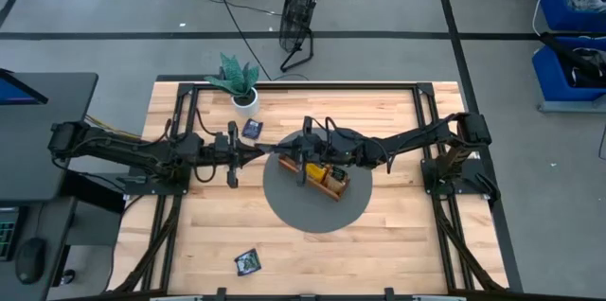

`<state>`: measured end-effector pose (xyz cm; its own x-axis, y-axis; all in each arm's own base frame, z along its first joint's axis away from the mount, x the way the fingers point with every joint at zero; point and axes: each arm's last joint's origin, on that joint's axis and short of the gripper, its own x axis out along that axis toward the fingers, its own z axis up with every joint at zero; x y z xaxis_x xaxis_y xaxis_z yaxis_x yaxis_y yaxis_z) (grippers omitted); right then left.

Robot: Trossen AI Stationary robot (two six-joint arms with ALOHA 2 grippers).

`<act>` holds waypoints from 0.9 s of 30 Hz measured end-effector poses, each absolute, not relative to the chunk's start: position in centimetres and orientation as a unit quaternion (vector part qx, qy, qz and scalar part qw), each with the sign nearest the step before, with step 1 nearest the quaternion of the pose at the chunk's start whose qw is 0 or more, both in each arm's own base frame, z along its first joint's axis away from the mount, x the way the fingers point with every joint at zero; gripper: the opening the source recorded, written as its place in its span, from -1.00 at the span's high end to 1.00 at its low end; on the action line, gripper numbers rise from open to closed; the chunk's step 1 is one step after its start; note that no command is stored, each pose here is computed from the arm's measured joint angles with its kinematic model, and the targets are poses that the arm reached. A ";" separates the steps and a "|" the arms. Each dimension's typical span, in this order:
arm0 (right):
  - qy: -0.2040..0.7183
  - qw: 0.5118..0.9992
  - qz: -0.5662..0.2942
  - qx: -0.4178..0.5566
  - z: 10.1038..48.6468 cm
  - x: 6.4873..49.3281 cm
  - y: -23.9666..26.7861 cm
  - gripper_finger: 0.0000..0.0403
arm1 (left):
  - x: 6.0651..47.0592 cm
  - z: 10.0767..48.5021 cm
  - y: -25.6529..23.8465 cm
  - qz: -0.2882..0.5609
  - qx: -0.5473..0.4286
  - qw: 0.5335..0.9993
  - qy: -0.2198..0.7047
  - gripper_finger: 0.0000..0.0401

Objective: Pick & Place Tea
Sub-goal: Put the dark blue tea bag into the left section of the wooden organizer

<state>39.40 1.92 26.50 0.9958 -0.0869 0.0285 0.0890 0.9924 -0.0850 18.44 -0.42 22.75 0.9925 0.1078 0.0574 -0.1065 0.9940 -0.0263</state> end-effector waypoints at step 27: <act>0.138 0.988 -0.017 -0.067 30.6 38.7 1.1 0.24 | 18.8 20.4 -0.2 0.063 -0.012 0.995 0.077 0.97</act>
